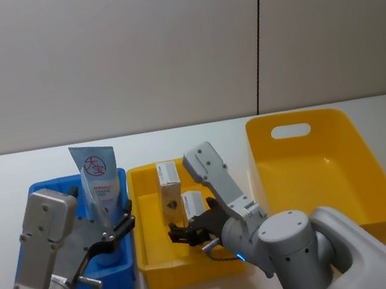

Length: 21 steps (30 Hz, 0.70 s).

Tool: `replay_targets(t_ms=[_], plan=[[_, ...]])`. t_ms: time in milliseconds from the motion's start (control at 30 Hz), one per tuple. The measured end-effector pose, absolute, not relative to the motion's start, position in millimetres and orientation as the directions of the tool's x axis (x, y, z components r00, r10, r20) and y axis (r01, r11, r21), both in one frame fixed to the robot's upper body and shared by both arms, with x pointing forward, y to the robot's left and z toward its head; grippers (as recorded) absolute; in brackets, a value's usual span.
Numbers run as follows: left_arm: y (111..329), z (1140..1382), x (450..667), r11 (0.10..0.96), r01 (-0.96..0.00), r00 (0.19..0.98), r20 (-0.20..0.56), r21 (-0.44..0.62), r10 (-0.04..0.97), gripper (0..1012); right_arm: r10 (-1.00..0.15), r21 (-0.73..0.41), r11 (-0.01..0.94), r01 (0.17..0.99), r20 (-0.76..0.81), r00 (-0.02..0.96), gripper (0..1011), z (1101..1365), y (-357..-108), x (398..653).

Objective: Bimanual collaborative sorting of washing and personal care products

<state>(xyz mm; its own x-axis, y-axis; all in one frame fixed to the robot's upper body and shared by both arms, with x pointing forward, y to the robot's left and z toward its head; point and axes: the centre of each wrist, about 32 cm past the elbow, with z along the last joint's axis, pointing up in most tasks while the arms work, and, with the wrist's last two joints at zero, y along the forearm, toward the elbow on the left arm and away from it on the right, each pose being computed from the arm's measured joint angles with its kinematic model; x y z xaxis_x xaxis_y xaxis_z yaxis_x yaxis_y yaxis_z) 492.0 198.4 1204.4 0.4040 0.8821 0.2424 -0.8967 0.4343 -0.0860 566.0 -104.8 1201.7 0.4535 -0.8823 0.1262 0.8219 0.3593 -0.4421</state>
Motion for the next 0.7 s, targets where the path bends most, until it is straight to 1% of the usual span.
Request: replay_targets(t_ms=[100, 233, 300, 367, 400, 433, 500, 567, 633, 700], plan=[[198.4, 1204.4, 492.0, 0.434, -0.897, 0.404, 0.242, -0.086, 0.882, 1001, -0.882, -0.443, 0.360, 0.821, 0.125, 0.454, 982, 1201.5, -104.5, 566.3], [198.4, 1204.4, 492.0, 0.434, -0.897, 0.404, 0.243, -0.086, 0.882, 1001, -0.882, -0.444, 0.361, 0.820, 0.123, 0.455, 885, 1201.0, -103.9, 566.8], [198.4, 1204.4, 492.0, 0.434, -0.897, 0.404, 0.242, -0.086, 0.882, 1001, -0.882, -0.444, 0.361, 0.820, 0.122, 0.455, 857, 1200.9, -103.8, 566.9], [198.4, 1204.4, 492.0, 0.434, -0.897, 0.404, 0.242, -0.086, 0.882, 1001, -0.882, -0.444, 0.362, 0.820, 0.122, 0.455, 775, 1200.7, -103.6, 567.1], [198.4, 1204.4, 492.0, 0.434, -0.897, 0.404, 0.242, -0.086, 0.882, 1001, -0.882, -0.444, 0.362, 0.820, 0.122, 0.455, 757, 1200.7, -103.6, 567.1], [198.4, 1204.4, 492.0, 0.434, -0.897, 0.404, 0.243, -0.086, 0.882, 1001, -0.882, -0.444, 0.362, 0.820, 0.121, 0.455, 696, 1200.6, -103.5, 567.2], [198.4, 1204.4, 492.0, 0.434, -0.897, 0.404, 0.242, -0.086, 0.882, 1001, -0.882, -0.445, 0.362, 0.819, 0.121, 0.455, 663, 1200.6, -103.4, 567.3], [198.4, 1204.4, 492.0, 0.434, -0.897, 0.404, 0.242, -0.086, 0.882, 1001, -0.882, -0.445, 0.362, 0.819, 0.120, 0.455, 581, 1200.5, -103.3, 567.4], [198.4, 1204.4, 492.0, 0.434, -0.897, 0.404, 0.242, -0.086, 0.882, 1001, -0.882, -0.445, 0.362, 0.819, 0.120, 0.455, 541, 1200.4, -103.3, 567.5], [198.4, 1204.4, 492.0, 0.434, -0.897, 0.404, 0.242, -0.086, 0.882, 1001, -0.882, -0.445, 0.362, 0.819, 0.119, 0.455, 463, 1200.3, -103.3, 567.5]])
